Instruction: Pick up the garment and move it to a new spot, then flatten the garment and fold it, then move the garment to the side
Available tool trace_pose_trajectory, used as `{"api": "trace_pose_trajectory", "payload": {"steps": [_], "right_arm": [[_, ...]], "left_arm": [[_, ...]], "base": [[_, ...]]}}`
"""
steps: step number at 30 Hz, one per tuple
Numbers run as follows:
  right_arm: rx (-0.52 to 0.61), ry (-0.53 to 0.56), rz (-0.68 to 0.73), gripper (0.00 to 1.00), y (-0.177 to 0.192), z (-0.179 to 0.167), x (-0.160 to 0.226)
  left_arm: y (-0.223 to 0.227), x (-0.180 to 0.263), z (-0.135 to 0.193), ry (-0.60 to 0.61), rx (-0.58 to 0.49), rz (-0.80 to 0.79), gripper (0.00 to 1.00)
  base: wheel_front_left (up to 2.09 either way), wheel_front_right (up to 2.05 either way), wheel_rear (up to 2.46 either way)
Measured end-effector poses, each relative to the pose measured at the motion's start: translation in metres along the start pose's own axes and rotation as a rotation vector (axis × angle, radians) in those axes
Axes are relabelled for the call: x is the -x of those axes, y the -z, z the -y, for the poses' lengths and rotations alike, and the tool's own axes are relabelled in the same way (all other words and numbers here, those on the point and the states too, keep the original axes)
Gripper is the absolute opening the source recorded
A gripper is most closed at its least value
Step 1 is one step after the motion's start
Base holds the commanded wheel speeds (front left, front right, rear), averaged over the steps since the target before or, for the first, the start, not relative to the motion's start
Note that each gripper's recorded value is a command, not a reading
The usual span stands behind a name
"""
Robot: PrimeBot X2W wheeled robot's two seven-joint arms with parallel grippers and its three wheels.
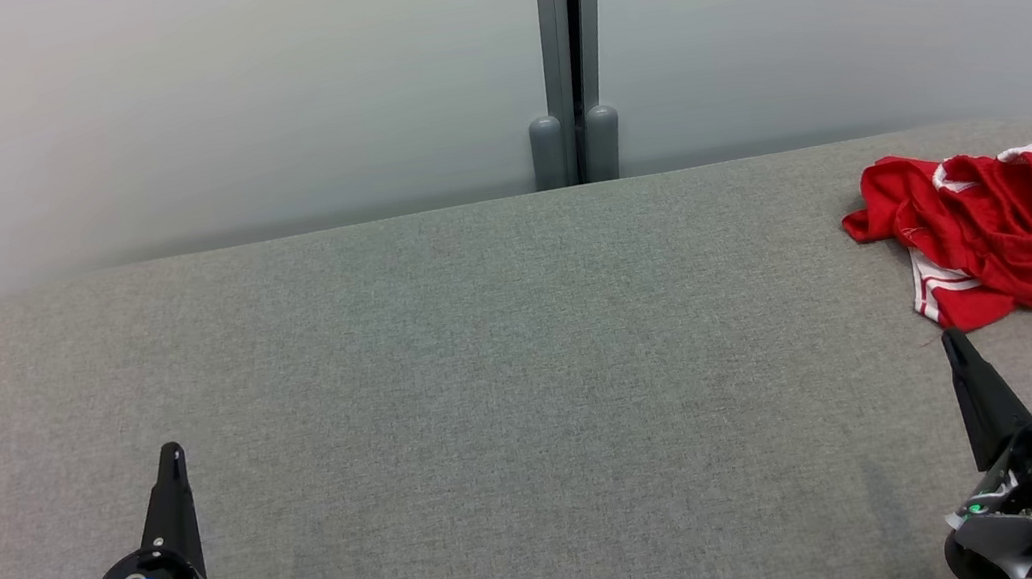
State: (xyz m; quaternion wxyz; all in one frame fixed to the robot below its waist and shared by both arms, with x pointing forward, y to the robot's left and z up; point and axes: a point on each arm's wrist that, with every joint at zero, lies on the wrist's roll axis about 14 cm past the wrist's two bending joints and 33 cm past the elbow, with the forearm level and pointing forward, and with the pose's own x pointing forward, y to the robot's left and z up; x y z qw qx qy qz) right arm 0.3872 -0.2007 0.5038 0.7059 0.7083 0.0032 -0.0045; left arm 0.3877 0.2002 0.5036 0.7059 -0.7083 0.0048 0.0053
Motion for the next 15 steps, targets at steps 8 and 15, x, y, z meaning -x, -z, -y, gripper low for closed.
{"api": "trace_pose_trajectory", "payload": {"steps": [8, 15], "right_arm": [[-0.001, 0.000, 0.000, 0.00, 0.0000, 0.0000, 0.0000], [0.001, 0.000, 0.001, 0.00, -0.0001, 0.0001, 0.0000]], "left_arm": [[0.0000, 0.0000, 0.0000, 0.000, 0.000, 0.000, 0.00], [0.0000, 0.0000, 0.0000, 0.000, 0.000, 0.000, 0.00]], "base": [[0.00, 0.00, 0.00], [0.00, 0.00, 0.00]]}}
